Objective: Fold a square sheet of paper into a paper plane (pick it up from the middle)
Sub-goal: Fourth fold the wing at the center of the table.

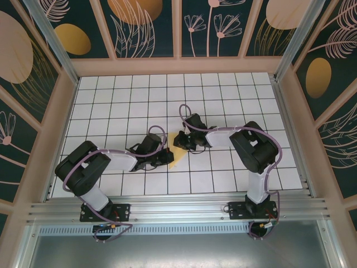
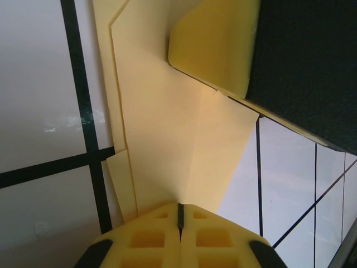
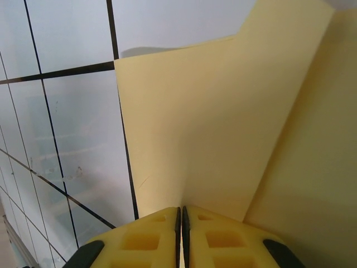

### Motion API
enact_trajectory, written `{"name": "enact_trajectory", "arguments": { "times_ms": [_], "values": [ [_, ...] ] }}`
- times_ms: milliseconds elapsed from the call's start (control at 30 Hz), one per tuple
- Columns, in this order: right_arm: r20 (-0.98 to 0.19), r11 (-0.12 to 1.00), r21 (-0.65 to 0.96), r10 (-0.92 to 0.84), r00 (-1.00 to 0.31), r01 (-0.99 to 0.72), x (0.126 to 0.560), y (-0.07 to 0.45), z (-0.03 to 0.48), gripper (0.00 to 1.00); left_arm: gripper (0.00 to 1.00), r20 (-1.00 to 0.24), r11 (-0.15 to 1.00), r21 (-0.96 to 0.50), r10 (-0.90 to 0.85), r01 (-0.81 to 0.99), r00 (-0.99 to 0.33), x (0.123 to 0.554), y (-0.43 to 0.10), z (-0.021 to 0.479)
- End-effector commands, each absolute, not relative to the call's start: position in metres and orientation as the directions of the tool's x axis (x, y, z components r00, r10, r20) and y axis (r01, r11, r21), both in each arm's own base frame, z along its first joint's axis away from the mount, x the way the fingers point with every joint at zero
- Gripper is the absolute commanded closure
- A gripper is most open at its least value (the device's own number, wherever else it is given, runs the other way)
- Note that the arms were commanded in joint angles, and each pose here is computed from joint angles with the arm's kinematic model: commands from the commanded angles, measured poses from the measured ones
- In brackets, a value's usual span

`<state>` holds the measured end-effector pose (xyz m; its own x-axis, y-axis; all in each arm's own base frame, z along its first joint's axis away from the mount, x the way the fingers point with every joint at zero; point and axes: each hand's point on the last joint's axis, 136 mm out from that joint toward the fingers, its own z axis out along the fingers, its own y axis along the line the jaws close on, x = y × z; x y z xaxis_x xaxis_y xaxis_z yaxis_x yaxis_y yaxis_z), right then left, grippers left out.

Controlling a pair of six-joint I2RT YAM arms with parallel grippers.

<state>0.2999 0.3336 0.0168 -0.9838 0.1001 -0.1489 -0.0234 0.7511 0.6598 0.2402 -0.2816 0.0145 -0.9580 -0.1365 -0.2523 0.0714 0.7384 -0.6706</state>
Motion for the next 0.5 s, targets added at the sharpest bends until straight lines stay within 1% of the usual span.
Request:
{"name": "enact_trajectory", "arguments": {
  "times_ms": [0, 67, 167, 233, 300, 467],
  "values": [
    [-0.080, 0.801, 0.596, 0.115, -0.990, 0.044, 0.283, 0.316, -0.020, 0.86, 0.97, -0.165, 0.810, -0.586, -0.098, 0.018, -0.981, 0.215, -0.257, -0.009],
    [-0.079, 0.798, 0.601, 0.119, -0.990, 0.047, 0.280, 0.315, -0.019, 0.86, 0.94, -0.191, 0.800, -0.599, -0.109, 0.028, -0.976, 0.219, -0.259, 0.004],
    [-0.092, 0.791, 0.611, 0.125, -0.988, 0.043, 0.281, 0.314, -0.012, 0.86, 0.82, -0.238, 0.794, -0.606, -0.137, 0.037, -0.962, 0.229, -0.260, 0.026],
    [-0.097, 0.787, 0.615, 0.123, -0.988, 0.037, 0.281, 0.316, -0.008, 0.86, 0.78, -0.275, 0.793, -0.607, -0.160, 0.042, -0.948, 0.236, -0.259, 0.041],
    [-0.106, 0.784, 0.620, 0.123, -0.987, 0.031, 0.283, 0.318, -0.002, 0.86, 0.78, -0.310, 0.800, -0.598, -0.182, 0.042, -0.933, 0.243, -0.256, 0.053],
    [-0.114, 0.782, 0.623, 0.134, -0.984, 0.035, 0.278, 0.319, 0.004, 0.86, 0.85, -0.355, 0.780, -0.622, -0.200, 0.071, -0.913, 0.255, -0.263, 0.074]
  ]
}}
